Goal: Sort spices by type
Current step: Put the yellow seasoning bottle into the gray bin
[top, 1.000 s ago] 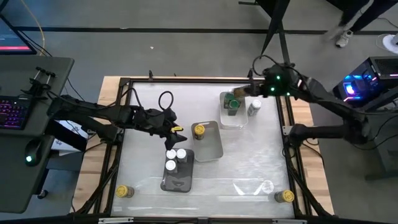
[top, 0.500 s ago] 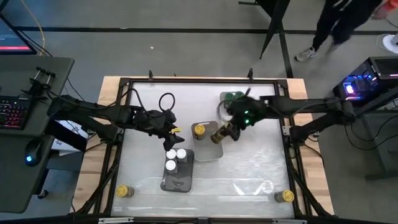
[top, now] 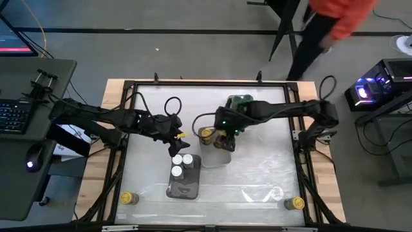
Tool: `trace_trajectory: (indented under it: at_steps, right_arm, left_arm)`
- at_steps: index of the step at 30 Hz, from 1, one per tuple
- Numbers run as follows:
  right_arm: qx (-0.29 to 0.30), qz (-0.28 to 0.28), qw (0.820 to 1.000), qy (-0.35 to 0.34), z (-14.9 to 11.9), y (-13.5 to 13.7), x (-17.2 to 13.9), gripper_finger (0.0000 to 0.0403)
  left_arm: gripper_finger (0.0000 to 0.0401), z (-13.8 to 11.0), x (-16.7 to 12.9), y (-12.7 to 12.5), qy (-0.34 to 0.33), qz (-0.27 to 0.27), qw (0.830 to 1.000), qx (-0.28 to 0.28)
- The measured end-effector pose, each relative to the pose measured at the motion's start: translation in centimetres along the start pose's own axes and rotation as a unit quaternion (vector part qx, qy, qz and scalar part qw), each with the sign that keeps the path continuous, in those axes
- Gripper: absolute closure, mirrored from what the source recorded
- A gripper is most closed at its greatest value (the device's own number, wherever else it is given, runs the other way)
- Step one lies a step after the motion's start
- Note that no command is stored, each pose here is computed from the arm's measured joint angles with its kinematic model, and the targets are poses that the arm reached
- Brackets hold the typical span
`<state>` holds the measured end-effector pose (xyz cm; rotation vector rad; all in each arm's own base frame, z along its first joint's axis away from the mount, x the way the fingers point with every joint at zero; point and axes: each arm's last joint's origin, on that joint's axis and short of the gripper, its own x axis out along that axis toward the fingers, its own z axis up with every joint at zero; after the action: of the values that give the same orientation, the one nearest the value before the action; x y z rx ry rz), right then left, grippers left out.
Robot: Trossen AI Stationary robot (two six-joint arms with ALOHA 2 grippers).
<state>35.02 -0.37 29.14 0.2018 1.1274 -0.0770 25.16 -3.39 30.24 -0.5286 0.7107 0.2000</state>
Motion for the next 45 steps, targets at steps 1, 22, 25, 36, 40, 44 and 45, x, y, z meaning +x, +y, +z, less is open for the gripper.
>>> trace_trajectory:
  at_steps: [1, 22, 25, 36, 40, 44, 45]
  right_arm:
    - [-0.010, -0.002, 1.000, 0.004, 0.2, 0.0, 0.3, 0.0194]
    - [-0.120, -0.061, 0.989, 0.065, 1.0, -2.2, 5.7, 0.0154]
    - [-0.127, -0.066, 0.988, 0.064, 1.0, -2.3, 5.7, 0.0153]
    - [-0.143, -0.068, 0.986, 0.043, 2.1, -2.1, 4.3, 0.0151]
    - [-0.144, -0.060, 0.987, 0.048, 2.3, -2.0, 3.7, 0.0151]
    - [-0.144, -0.059, 0.987, 0.048, 2.3, -2.0, 3.7, 0.0151]
    - [-0.144, -0.059, 0.987, 0.047, 2.4, -1.9, 3.7, 0.0151]
  left_arm:
    - [0.0135, 0.0, 0.0, 0.0, 0.001, 0.001, 1.000, 0.000]
    - [0.0135, -0.1, 0.0, 0.1, 0.002, 0.006, 1.000, 0.014]
    - [0.0135, -0.1, 0.0, 0.1, 0.002, 0.007, 1.000, 0.014]
    - [0.0135, 0.0, 0.0, 0.1, 0.001, 0.008, 1.000, 0.019]
    - [0.0135, 0.0, 0.0, 0.1, 0.001, 0.008, 1.000, 0.023]
    - [0.0135, 0.0, 0.0, 0.2, -0.005, 0.016, 1.000, 0.023]
    - [0.0135, 0.0, 0.0, 0.2, -0.006, 0.017, 1.000, 0.023]
